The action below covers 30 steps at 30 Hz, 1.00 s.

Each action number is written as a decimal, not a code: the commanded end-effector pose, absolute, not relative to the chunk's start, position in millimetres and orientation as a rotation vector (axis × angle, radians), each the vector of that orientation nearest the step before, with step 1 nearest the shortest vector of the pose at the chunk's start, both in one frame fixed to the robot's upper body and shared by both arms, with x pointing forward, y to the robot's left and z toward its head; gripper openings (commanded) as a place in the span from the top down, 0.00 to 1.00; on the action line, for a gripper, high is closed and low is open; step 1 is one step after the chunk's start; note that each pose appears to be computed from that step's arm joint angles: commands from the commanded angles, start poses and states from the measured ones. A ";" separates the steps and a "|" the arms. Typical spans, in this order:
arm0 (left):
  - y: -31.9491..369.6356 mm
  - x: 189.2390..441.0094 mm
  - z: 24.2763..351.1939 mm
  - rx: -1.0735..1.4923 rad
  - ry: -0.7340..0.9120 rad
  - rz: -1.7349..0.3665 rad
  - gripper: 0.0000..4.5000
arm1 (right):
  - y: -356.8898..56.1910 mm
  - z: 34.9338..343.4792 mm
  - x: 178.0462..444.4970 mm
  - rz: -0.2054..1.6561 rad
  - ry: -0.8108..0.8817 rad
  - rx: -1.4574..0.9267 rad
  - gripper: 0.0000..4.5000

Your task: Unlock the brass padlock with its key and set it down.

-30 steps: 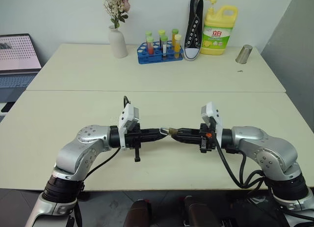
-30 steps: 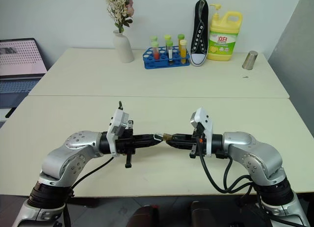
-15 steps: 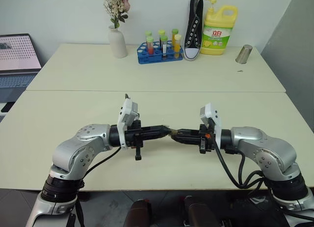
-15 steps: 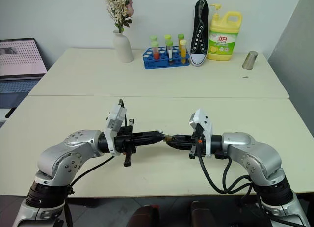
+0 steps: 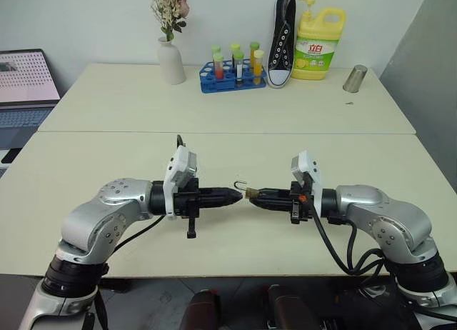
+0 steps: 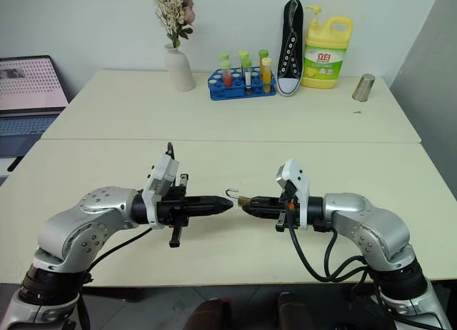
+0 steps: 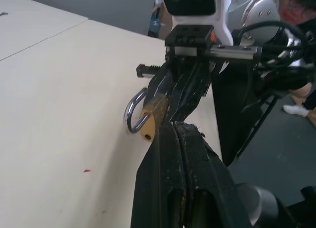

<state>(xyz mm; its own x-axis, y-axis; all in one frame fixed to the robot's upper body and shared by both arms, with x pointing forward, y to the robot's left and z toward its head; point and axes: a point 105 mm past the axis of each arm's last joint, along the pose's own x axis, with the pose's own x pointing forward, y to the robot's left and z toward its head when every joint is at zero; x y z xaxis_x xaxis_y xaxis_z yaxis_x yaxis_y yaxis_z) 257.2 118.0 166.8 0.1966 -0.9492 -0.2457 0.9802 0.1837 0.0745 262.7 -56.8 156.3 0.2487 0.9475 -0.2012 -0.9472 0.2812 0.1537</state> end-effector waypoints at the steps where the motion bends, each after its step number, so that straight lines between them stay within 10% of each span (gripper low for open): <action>1: 140.5 270.7 155.3 0.705 0.072 -1.279 1.00 | -62.9 154.1 268.3 1.250 0.359 0.062 0.97; 15: 131.7 267.1 132.3 0.823 -0.111 -1.287 0.00 | -66.4 122.4 284.2 1.154 0.629 0.137 0.97; 28: 124.7 264.3 121.5 0.752 -0.104 -1.314 0.00 | -75.0 96.4 312.1 1.045 0.753 0.113 0.97; 30: 122.2 265.7 123.3 0.719 -0.112 -1.312 0.00 | -77.9 96.4 312.3 1.039 0.756 0.110 0.81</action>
<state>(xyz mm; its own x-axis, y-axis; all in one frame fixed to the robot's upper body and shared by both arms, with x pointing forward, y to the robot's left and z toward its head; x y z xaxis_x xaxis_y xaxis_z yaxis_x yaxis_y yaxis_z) 265.5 126.9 114.6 0.2944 -0.8870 -0.3558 0.8439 0.0665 0.5324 308.5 -75.5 86.4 0.2666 0.8056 -0.5291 -0.7199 0.5314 0.4464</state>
